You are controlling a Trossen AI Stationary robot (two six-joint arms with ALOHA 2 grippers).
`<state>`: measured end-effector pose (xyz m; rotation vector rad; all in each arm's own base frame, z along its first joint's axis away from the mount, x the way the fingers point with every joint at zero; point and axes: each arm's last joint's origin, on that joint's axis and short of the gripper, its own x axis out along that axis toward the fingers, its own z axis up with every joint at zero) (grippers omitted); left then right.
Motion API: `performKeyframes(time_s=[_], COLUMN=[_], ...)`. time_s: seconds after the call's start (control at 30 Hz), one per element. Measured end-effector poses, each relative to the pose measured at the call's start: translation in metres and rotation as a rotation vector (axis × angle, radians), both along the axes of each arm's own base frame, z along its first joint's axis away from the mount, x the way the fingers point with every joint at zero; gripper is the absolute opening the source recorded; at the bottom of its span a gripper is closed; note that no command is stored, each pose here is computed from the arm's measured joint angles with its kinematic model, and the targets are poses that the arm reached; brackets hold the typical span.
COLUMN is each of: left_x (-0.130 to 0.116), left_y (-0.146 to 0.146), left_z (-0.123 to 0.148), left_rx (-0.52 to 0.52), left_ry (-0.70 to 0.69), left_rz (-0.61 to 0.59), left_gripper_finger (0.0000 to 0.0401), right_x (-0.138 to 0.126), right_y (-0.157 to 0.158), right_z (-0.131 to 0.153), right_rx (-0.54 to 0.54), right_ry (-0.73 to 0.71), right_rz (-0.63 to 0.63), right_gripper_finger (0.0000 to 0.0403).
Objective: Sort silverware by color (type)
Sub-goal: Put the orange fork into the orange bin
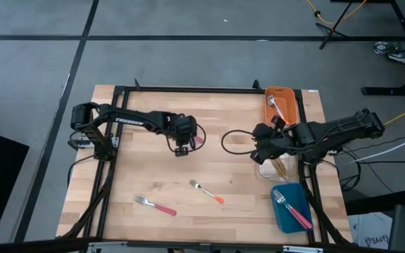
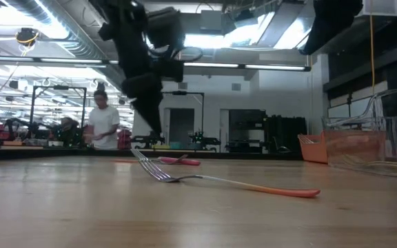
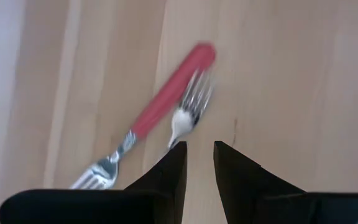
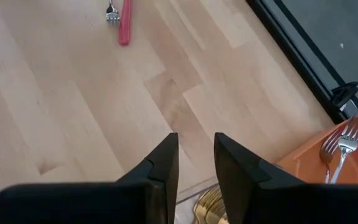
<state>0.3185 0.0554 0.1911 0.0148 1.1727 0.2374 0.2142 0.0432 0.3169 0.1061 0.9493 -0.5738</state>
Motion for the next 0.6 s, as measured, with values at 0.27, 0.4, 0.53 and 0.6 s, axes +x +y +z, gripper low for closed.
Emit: performKeyframes(time_s=[0.27,0.4,0.53,0.6], left_x=[-0.014,-0.016,-0.020,-0.020], left_y=[0.009,0.013,0.016,0.018], left_z=[-0.027,-0.034,-0.040,-0.041], left_rx=[0.035,0.057,0.069,0.068], left_ry=[0.027,-0.006,-0.017,-0.030], left_rz=[-0.028,-0.045,-0.053,-0.049], left_gripper_finger=[0.0074,0.0074,0.0074,0.0074], right_x=[0.002,0.002,0.002,0.002], right_y=[0.001,0.001,0.001,0.001], right_z=[0.000,0.000,0.000,0.000], right_rx=[0.004,0.006,0.006,0.006], right_ry=[-0.014,-0.017,-0.017,-0.017], right_rz=[0.000,0.000,0.000,0.000], right_gripper_finger=[0.0090,0.0090,0.0090,0.0090])
